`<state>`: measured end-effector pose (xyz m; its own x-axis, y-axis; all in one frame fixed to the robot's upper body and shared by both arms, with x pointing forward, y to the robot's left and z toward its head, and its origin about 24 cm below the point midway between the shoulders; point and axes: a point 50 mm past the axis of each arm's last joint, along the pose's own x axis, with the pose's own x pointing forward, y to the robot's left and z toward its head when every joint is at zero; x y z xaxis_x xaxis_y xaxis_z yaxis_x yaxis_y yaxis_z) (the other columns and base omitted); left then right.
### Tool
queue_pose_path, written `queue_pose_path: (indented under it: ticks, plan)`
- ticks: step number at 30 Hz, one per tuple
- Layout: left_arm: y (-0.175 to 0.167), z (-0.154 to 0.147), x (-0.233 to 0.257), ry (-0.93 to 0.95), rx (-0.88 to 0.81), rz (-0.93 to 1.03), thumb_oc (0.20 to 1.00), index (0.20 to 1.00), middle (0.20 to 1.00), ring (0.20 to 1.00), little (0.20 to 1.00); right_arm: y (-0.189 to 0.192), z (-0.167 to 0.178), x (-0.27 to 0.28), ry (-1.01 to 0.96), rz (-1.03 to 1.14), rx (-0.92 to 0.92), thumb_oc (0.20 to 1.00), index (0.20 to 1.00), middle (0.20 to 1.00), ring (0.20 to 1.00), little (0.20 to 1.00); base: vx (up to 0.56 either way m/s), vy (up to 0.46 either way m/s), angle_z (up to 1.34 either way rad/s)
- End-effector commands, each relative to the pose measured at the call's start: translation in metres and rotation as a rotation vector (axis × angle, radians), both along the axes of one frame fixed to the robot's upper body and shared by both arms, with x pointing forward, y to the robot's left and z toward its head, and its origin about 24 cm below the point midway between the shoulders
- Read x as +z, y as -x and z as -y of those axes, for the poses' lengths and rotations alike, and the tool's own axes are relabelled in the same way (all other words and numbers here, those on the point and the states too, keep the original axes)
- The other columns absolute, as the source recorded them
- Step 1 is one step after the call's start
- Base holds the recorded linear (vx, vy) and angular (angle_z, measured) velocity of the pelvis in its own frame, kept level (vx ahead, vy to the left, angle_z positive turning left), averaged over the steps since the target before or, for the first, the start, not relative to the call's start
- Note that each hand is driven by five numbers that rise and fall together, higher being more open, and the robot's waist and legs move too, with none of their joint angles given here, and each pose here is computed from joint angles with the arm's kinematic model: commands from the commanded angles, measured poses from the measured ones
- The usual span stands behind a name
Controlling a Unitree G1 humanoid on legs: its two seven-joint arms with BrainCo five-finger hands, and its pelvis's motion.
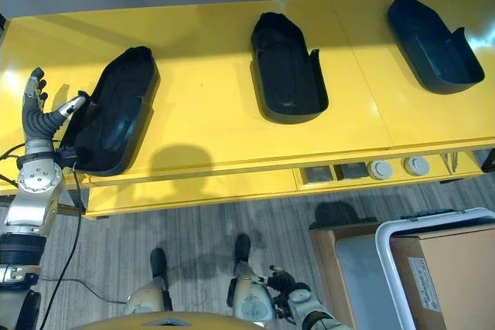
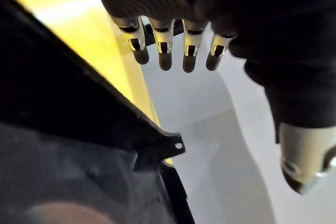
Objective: Move parts from the plastic box to the shelf.
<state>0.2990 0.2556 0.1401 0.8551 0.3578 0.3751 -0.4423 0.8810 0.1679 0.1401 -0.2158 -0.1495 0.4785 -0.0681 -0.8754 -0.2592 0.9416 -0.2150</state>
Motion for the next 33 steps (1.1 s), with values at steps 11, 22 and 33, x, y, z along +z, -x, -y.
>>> queue_pose_path:
  ticks: [11,22,33]
  plan:
    - [0.023,0.019,-0.005,0.293,-0.199,0.129,1.000,1.000,1.000,1.000,1.000,0.015,-0.007,-0.008,-0.005,-0.064,-0.039,1.000,1.000,1.000,1.000,1.000,0.00,0.000,0.01]
    - [0.063,0.022,0.004,0.088,-0.318,0.150,0.200,0.200,0.200,0.200,0.200,0.038,0.000,-0.014,-0.012,-0.141,-0.081,1.000,1.000,1.000,1.000,1.000,-0.01,0.002,0.14]
    - [0.084,0.033,-0.048,0.024,-0.512,-0.183,0.200,0.200,0.200,0.200,0.200,0.051,-0.008,-0.018,-0.047,-0.178,-0.056,1.000,1.000,1.000,1.000,1.000,0.00,0.019,0.27]
